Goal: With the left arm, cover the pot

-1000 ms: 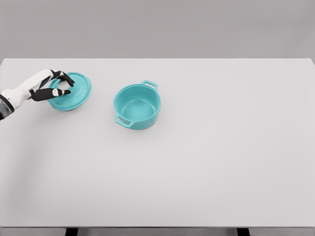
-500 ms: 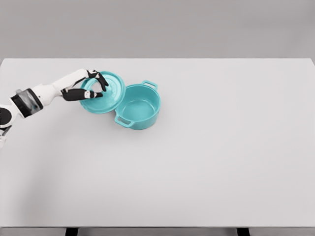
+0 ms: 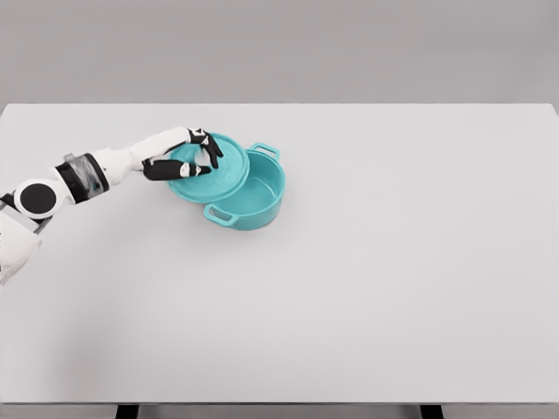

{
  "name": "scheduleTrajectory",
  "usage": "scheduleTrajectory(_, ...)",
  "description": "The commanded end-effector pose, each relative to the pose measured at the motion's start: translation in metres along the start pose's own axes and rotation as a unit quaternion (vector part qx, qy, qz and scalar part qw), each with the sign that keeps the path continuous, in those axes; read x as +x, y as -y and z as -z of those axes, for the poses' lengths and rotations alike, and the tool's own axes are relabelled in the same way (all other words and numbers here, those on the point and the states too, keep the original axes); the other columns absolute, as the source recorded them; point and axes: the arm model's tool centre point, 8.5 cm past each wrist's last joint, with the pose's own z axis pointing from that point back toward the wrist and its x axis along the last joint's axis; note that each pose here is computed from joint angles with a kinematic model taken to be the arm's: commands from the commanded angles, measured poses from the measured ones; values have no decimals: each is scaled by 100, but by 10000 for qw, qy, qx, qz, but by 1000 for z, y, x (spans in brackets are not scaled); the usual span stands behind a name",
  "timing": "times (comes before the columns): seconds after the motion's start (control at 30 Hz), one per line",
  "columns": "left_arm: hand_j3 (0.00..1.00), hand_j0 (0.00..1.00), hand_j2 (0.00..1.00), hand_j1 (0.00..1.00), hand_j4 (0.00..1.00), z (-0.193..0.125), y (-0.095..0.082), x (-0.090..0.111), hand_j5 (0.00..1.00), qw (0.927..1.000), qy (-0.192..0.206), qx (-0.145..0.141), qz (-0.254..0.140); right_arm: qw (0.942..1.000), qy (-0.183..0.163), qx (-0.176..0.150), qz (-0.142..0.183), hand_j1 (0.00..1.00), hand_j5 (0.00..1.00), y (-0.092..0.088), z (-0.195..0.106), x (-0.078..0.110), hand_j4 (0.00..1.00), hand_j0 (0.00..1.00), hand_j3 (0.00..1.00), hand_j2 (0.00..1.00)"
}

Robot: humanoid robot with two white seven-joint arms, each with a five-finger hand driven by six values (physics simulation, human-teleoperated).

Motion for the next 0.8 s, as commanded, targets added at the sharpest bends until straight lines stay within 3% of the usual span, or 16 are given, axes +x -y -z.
scheduleTrajectory(0.0,35,35,35,35,35,10,7,5,35,9999,100,-36,-71,10000,1,2,-3,100,100,0,0,0,100,100,100,100)
scheduleTrajectory(0.2,35,35,35,35,35,38,17,22,35,9993,347,-91,-40,10000,1,2,-3,100,100,0,0,0,100,100,100,100)
scheduleTrajectory(0.77,35,35,35,35,35,35,24,20,35,9992,354,-155,-109,10000,1,2,-3,100,100,0,0,0,100,100,100,100)
